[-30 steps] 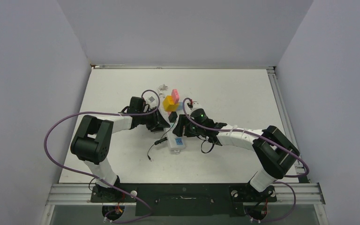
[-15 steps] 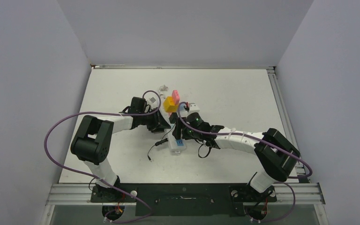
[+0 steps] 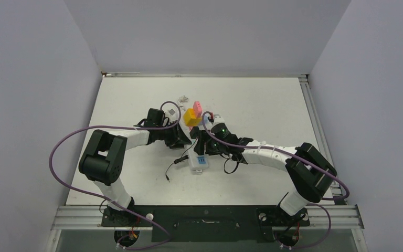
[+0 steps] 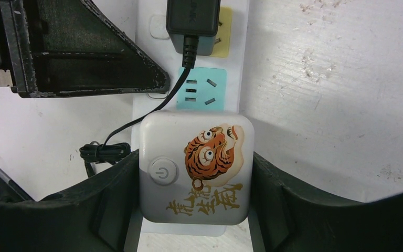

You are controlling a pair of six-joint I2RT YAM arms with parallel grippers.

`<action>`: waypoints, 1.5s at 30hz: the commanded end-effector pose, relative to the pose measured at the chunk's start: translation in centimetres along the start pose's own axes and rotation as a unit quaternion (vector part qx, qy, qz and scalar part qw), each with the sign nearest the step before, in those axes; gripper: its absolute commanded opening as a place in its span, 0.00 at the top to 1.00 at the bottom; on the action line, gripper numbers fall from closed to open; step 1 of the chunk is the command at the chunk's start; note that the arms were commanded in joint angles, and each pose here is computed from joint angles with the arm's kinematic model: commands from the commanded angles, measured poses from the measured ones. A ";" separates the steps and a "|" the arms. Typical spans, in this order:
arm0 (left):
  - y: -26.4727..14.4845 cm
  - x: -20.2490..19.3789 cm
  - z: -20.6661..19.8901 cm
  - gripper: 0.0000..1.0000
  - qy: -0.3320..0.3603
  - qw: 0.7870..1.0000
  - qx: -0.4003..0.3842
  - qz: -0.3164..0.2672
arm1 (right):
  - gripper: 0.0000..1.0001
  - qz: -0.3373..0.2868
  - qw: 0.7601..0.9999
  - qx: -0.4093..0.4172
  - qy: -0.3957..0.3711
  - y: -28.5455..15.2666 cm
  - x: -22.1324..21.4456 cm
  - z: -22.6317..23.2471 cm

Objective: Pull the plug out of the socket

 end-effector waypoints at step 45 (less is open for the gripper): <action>-0.7 1.0 -0.8 1.00 0.060 0.998 0.019 -0.018 | 0.95 -0.051 0.996 0.073 0.031 -2.8 3.5 2.0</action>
Point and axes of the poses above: each gripper's point midway between its finger pads, its own y axis out along the fingers, its own z axis along the line the jaws close on, x = y × z, the point moved 3 cm from there along -y, back along the fingers, and after that the axes turned 12 degrees about y, right-handed, at the moved point
